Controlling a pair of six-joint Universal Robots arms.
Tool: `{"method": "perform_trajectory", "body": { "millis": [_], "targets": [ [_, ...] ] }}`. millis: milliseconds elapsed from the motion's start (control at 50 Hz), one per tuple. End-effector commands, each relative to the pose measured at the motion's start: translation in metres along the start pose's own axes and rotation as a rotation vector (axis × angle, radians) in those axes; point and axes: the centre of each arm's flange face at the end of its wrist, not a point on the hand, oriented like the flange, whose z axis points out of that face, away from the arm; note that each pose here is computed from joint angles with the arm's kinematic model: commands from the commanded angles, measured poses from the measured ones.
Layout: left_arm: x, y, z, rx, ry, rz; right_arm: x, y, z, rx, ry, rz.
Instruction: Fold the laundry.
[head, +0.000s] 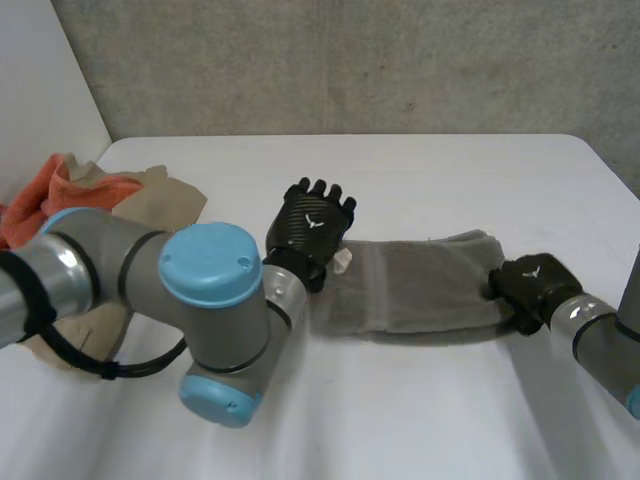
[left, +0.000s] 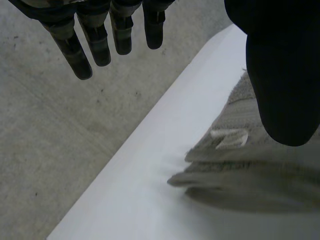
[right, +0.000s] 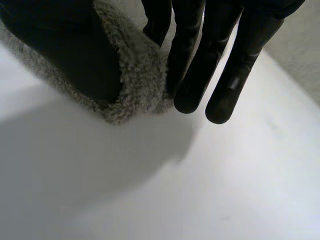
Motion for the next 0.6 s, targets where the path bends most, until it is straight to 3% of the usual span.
{"method": "perform_trajectory", "body": {
  "millis": [20,140,220,300,360,440,540,600],
  "targets": [
    [-0.032,0.004,-0.028,-0.085,-0.054,-0.005,-0.025,-0.078,-0.011,0.238,0.017,-0.191],
    [-0.058,0.01,-0.041,-0.138,-0.146,-0.013,-0.117,-0.131,-0.039,0.458,-0.176,-0.305],
    [-0.069,0.015,-0.044,-0.158,-0.179,-0.017,-0.164,-0.13,-0.045,0.5,-0.302,-0.349],
    [-0.07,0.016,-0.043,-0.158,-0.18,-0.019,-0.178,-0.123,-0.043,0.479,-0.35,-0.34],
    [-0.07,0.011,-0.04,-0.134,-0.185,-0.022,-0.175,-0.122,-0.046,0.458,-0.363,-0.316],
    [-0.074,-0.004,-0.032,-0.065,-0.208,-0.042,-0.16,-0.128,-0.046,0.423,-0.34,-0.163],
    [-0.067,-0.028,-0.021,0.044,-0.198,-0.105,-0.068,-0.122,-0.021,0.309,-0.136,0.239],
    [-0.052,-0.036,-0.011,0.093,-0.128,-0.148,-0.04,-0.118,-0.02,0.28,-0.101,0.386]
  ]
}}
